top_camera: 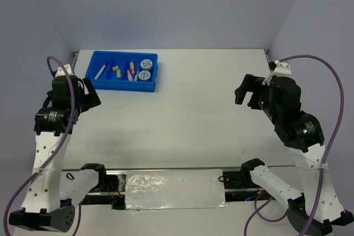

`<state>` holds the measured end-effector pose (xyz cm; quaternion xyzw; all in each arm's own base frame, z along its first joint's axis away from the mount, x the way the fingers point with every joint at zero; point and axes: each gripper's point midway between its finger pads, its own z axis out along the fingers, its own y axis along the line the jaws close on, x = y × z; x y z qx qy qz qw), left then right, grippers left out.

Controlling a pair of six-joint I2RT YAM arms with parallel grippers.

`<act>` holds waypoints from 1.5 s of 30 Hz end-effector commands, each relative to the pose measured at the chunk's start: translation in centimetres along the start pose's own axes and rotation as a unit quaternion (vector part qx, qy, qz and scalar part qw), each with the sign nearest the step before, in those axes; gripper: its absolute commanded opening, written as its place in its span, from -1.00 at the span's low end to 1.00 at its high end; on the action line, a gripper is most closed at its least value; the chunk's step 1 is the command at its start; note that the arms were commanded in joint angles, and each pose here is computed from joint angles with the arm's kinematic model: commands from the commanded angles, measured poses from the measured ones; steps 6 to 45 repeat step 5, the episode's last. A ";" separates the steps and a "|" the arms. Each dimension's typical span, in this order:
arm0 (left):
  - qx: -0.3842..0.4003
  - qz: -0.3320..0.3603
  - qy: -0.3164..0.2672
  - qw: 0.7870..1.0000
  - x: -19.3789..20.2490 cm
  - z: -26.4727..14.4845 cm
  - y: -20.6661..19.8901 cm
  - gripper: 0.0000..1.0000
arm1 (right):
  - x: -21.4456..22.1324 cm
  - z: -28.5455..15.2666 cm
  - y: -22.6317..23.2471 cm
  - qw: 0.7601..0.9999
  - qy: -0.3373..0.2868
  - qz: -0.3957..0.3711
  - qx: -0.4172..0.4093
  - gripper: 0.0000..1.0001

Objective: Sort the stationery into containers
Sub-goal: Reset both arms

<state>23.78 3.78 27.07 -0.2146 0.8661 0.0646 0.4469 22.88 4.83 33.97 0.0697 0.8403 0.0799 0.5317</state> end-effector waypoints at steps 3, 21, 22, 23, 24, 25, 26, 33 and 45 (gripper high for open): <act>0.005 -0.005 0.002 1.000 -0.4 0.3 -0.6 0.99 | 0.1 0.1 -0.5 1.000 -0.009 0.017 0.015 0.99; 0.005 -0.003 0.002 1.000 -0.4 0.4 -0.7 0.99 | 0.0 0.2 -0.2 1.000 -0.014 0.021 0.008 1.00; 0.005 -0.003 0.002 1.000 -0.4 0.4 -0.7 0.99 | 0.0 0.2 -0.2 1.000 -0.014 0.021 0.008 1.00; 0.005 -0.003 0.002 1.000 -0.4 0.4 -0.7 0.99 | 0.0 0.2 -0.2 1.000 -0.014 0.021 0.008 1.00; 0.005 -0.003 0.002 1.000 -0.4 0.4 -0.7 0.99 | 0.0 0.2 -0.2 1.000 -0.014 0.021 0.008 1.00; 0.005 -0.003 0.002 1.000 -0.4 0.4 -0.7 0.99 | 0.0 0.2 -0.2 1.000 -0.014 0.021 0.008 1.00; 0.005 -0.003 0.002 1.000 -0.4 0.4 -0.7 0.99 | 0.0 0.2 -0.2 1.000 -0.014 0.021 0.008 1.00; 0.005 -0.003 0.002 1.000 -0.4 0.4 -0.7 0.99 | 0.0 0.2 -0.2 1.000 -0.014 0.021 0.008 1.00; 0.005 -0.003 0.002 1.000 -0.4 0.4 -0.7 0.99 | 0.0 0.2 -0.2 1.000 -0.014 0.021 0.008 1.00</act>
